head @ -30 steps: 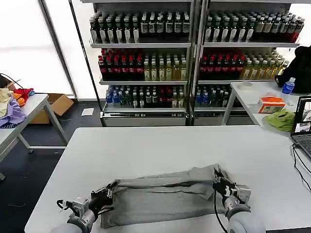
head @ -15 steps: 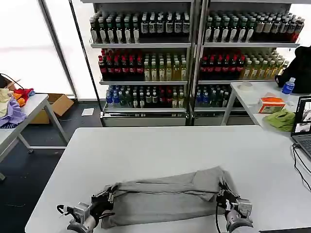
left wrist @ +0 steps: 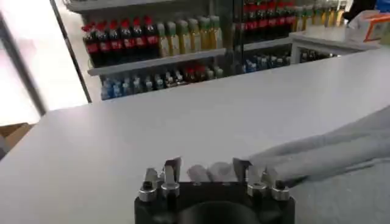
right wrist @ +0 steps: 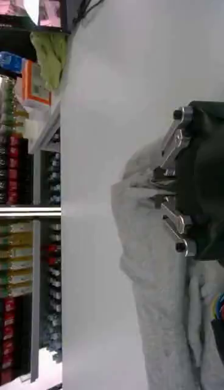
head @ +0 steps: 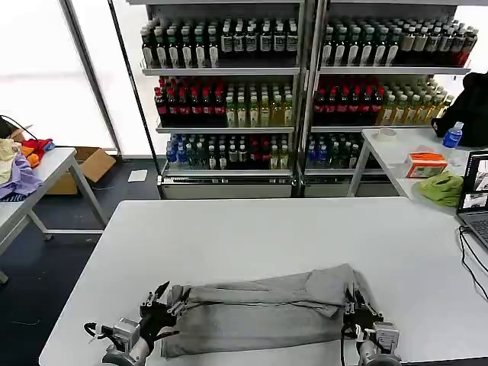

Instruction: Fold and organize the clothes.

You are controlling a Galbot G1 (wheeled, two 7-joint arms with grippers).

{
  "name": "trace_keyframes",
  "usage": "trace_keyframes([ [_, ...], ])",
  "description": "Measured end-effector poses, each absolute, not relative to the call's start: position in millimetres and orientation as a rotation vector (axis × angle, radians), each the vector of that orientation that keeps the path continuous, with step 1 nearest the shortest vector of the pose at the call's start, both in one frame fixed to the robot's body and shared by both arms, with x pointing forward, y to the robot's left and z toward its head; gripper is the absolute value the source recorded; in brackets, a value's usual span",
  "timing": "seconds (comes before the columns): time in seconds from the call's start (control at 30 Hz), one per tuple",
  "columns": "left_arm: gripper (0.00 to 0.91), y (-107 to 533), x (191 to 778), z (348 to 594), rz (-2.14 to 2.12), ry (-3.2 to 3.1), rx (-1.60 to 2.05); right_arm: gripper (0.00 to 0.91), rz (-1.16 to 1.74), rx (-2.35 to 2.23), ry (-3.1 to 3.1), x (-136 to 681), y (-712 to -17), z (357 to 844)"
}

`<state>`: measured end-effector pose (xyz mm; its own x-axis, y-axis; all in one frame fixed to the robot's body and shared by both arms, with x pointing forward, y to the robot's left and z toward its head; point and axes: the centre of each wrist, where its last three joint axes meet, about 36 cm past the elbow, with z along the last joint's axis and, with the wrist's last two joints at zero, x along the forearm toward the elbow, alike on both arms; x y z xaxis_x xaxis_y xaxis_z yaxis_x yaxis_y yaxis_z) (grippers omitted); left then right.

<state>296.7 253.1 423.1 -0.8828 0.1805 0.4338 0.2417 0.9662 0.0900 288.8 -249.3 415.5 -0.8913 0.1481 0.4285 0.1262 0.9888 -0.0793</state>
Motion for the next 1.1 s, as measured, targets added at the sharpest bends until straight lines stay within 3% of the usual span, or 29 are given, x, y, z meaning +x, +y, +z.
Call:
trace_keyframes([
  [0.4, 0.907, 232.6, 290.5, 425.6, -0.032, -2.705, -0.158, 0.907, 0.079, -0.23, -2.84, 281.7, -252.4, 464.1],
  [0.7, 0.907, 220.6, 287.9, 409.4, 0.081, -2.675, -0.093, 0.907, 0.086, -0.228, -2.898, 283.9, -254.0, 478.7],
  [0.77, 0.675, 218.4, 286.8, 404.9, 0.094, -2.666, -0.085, 0.907, 0.087, -0.224, -2.907, 284.1, -253.8, 481.3],
  [0.8, 0.202, 217.6, 286.3, 402.9, 0.1, -2.661, -0.079, 0.907, 0.086, -0.223, -2.91, 284.1, -253.7, 482.5],
  [0.83, 0.01, 217.0, 285.9, 401.1, 0.105, -2.658, -0.075, 0.907, 0.085, -0.222, -2.913, 284.1, -253.7, 483.5],
  [1.1, 0.01, 217.6, 281.9, 383.5, 0.099, -2.618, -0.065, 0.907, 0.08, -0.221, -2.934, 286.1, -256.9, 490.6],
])
